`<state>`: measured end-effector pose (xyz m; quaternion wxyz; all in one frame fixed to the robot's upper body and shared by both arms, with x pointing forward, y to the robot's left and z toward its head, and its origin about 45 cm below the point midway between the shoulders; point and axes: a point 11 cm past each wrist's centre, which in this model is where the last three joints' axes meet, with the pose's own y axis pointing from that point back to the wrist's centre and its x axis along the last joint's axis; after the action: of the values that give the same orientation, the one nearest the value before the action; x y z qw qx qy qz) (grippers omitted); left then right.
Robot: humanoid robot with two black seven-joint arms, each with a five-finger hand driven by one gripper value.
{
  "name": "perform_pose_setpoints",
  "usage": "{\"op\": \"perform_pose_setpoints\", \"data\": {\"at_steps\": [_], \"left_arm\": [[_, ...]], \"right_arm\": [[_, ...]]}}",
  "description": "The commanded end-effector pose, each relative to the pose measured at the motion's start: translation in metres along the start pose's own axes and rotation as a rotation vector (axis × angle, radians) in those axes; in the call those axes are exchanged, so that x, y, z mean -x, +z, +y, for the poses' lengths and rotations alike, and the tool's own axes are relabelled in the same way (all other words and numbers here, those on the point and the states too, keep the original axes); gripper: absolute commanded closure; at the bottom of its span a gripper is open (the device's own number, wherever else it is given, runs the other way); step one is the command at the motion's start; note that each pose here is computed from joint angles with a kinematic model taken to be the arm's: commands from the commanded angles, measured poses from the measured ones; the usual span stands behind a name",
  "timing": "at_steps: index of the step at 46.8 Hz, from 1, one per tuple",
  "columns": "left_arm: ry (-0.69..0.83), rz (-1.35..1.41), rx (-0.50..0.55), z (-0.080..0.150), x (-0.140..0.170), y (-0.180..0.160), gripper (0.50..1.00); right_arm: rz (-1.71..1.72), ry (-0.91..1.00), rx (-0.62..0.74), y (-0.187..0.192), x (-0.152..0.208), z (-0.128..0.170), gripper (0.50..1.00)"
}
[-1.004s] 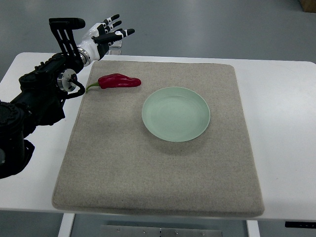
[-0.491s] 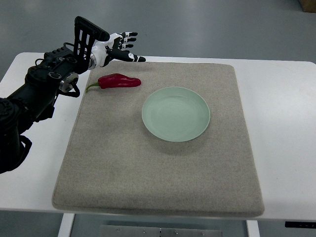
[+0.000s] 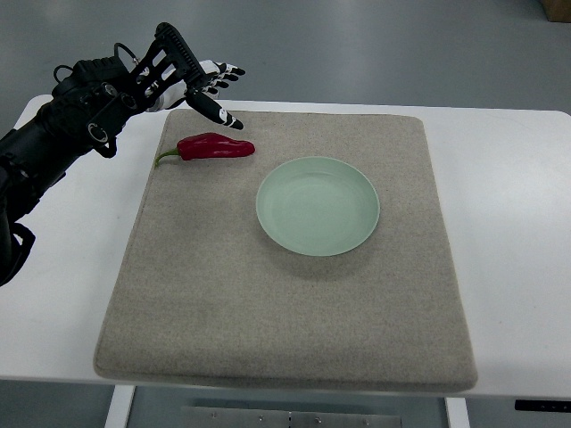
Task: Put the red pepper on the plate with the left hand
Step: 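Reach the left hand forward over the red chili pepper, then lower the left hand and close its fingers around the red pepper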
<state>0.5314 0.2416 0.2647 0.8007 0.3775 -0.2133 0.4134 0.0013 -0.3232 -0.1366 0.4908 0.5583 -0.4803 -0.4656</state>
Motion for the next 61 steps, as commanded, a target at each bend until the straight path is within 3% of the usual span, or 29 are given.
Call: {"op": "perform_pose_setpoints", "data": {"at_steps": [1, 31, 45, 51, 61], "left_arm": [[-0.030, -0.083, -0.001, 0.000, 0.003, 0.003, 0.516], [-0.119, -0.341, -0.044, 0.019, -0.006, -0.021, 0.529], [-0.119, -0.331, -0.050, 0.020, -0.004, -0.027, 0.561], [-0.119, -0.331, -0.050, 0.020, -0.004, -0.027, 0.604], [-0.127, -0.329, -0.048, 0.018, 0.000, -0.027, 0.606]], "right_arm": [[0.000, 0.000, 0.000, 0.000, 0.000, 0.000, 0.568], [0.000, 0.000, 0.000, 0.000, 0.000, 0.000, 0.568], [0.000, 0.000, 0.000, 0.000, 0.000, 0.000, 0.568], [0.000, 0.000, 0.000, 0.000, 0.000, 0.000, 0.568], [0.000, 0.000, 0.000, 0.000, 0.000, 0.000, 0.568]]}}
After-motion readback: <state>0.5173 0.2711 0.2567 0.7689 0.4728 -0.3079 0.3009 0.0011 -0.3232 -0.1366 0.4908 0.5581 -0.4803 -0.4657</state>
